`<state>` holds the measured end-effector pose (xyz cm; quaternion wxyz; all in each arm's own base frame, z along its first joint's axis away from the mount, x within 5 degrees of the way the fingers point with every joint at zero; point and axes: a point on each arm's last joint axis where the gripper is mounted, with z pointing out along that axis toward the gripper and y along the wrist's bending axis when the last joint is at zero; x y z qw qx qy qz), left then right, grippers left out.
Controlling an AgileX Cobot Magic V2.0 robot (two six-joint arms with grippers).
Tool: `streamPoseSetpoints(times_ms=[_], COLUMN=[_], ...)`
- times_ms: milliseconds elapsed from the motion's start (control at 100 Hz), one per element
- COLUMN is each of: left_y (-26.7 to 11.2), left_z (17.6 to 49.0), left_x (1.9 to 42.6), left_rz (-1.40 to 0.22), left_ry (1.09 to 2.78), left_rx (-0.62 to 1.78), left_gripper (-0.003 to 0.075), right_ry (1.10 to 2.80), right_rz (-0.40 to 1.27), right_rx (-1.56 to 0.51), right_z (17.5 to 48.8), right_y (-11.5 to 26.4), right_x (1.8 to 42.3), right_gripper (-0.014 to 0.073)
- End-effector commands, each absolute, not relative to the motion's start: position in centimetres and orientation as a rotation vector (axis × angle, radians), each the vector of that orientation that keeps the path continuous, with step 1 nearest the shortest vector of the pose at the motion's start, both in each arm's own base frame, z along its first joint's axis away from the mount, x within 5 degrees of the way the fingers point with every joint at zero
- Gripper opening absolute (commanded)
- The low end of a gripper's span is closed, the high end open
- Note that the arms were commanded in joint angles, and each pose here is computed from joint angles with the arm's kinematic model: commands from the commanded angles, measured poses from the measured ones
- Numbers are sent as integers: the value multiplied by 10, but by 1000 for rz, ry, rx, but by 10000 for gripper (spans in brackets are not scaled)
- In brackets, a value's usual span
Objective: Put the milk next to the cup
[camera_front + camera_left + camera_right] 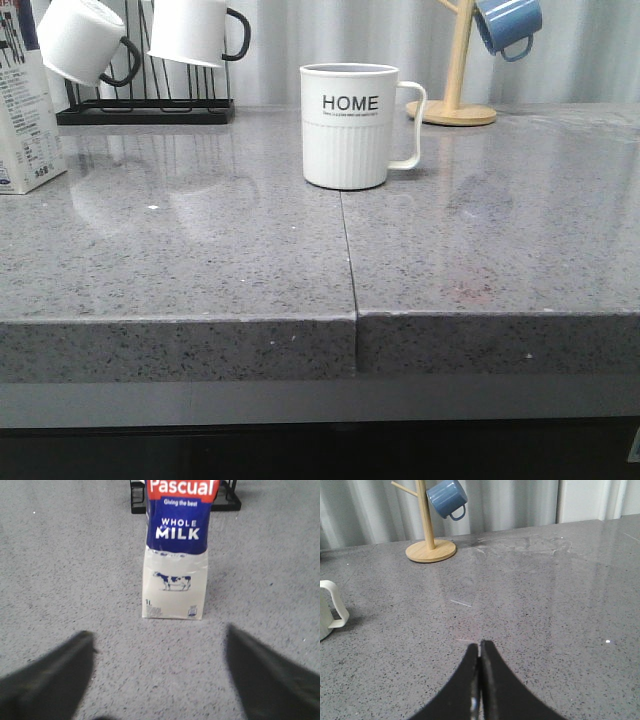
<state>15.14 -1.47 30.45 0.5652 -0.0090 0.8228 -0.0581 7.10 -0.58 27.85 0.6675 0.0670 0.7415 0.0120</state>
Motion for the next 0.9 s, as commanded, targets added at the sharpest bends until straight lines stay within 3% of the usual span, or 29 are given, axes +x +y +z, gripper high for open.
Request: streamPoseSetpoints(times_ms=[0, 160, 390, 890], left_y=[-18, -23, -34, -39], left_z=[322, 318, 313, 305], left_x=[159, 174, 205, 277], left_rz=[-209, -211, -230, -202], left_ry=[1819, 1805, 1696, 1664], left_rx=[-63, -34, 16, 23], left_gripper=[705, 627, 625, 625], right_ry=[1579, 1579, 1579, 1579], right_rz=[25, 25, 25, 25], right_rx=[137, 137, 137, 137], right_z=[294, 294, 294, 294], right_y=[-6, -6, -6, -6], right_x=[71, 71, 71, 71], right_gripper=[-68, -68, -68, -68])
